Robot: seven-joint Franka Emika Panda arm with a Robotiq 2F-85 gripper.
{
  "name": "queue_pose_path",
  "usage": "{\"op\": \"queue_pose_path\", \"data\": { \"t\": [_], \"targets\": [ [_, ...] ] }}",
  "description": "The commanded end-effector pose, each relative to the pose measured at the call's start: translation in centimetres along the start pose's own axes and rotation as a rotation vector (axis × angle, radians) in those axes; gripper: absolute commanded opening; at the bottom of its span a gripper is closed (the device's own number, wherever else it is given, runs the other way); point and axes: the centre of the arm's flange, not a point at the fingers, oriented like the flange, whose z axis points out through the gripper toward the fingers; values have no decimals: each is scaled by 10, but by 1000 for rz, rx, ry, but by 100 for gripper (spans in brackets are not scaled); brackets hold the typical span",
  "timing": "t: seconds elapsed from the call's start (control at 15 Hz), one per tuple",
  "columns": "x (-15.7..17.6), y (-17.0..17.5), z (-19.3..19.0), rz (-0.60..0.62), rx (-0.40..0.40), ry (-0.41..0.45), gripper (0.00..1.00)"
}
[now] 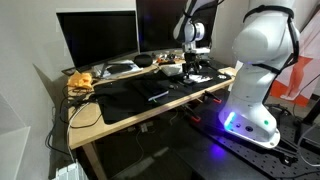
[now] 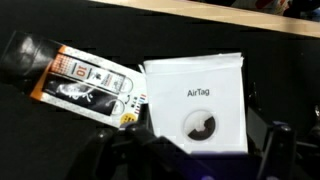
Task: Move the white box to the left.
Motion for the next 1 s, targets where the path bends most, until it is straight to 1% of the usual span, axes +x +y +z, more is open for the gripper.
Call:
{"op": "queue_pose_path", "data": {
  "t": [0.0,0.07,0.13,0.2,0.73,0.93],
  "targets": [
    [2,1,-3,31,5,9,87],
    [2,3,-4,32,7,11,91],
    [2,4,-5,34,9,13,97],
    [1,5,-6,36,10,15,99],
    [-13,15,-16,38,13,36,100],
    [-29,24,-25,34,16,53,100]
  ]
}}
